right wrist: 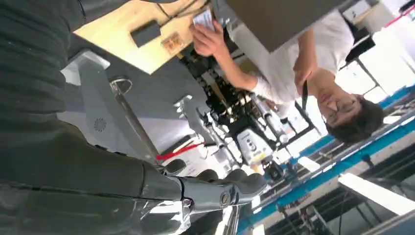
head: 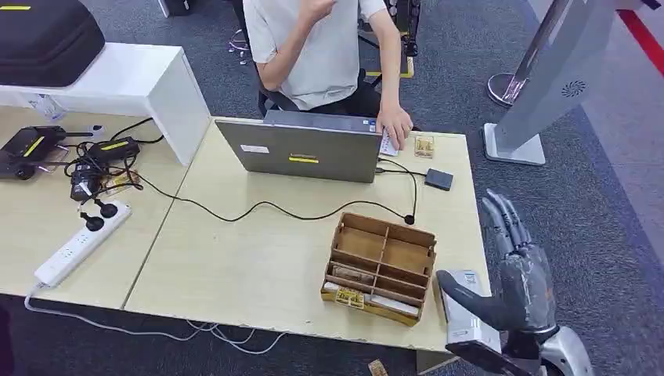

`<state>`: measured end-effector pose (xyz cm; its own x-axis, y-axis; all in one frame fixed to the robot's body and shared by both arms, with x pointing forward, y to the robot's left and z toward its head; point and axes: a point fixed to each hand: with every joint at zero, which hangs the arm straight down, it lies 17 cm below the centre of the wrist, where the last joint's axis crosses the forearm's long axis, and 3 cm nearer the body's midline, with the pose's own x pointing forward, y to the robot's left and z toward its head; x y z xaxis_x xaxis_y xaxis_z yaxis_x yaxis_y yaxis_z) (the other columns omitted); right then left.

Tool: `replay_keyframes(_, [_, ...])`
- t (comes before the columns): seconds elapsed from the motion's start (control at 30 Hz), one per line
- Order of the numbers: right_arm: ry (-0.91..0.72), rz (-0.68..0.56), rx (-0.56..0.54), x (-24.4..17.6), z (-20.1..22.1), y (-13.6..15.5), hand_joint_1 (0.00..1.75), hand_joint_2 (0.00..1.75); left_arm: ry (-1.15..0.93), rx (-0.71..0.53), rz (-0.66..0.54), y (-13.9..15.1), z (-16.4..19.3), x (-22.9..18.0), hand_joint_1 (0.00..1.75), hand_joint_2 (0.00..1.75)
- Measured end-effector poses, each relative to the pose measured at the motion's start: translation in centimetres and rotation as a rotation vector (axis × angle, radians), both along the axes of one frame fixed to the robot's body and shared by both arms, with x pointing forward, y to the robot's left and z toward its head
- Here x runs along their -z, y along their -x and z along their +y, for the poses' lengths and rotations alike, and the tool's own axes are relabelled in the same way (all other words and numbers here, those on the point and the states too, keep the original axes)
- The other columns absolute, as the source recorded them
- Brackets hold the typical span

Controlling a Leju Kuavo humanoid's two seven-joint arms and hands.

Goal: Pass the card to the sensor for recognition and then transmit it.

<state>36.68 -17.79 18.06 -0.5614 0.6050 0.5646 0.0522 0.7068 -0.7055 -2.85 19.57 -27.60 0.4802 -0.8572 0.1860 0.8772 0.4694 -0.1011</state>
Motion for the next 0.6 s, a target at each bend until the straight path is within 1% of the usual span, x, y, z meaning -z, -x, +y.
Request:
replay_keyframes(0.2, [0.015,0.072,-0.068,3.2,2.9,2.3,0.0,1.75,0.003,-0.006,0.0,-0.1,-0.3,0.0,0.0,1.75])
replay_keyframes(0.37, [0.014,0.094,-0.086,4.1,3.7,2.8,0.0,1.75,0.003,-0.007,0.0,-0.1,-0.3,0.0,0.0,1.75])
replay_keyframes(0.43, [0.0,0.125,-0.093,4.6,3.9,2.8,0.0,1.75,0.003,-0.006,-0.001,-0.1,-0.3,0.0,0.0,1.75])
replay_keyframes(0.6, [0.034,0.192,-0.109,8.1,5.9,3.7,0.0,1.75,0.0,0.004,-0.002,-0.1,-0.2,0.0,0.0,1.75])
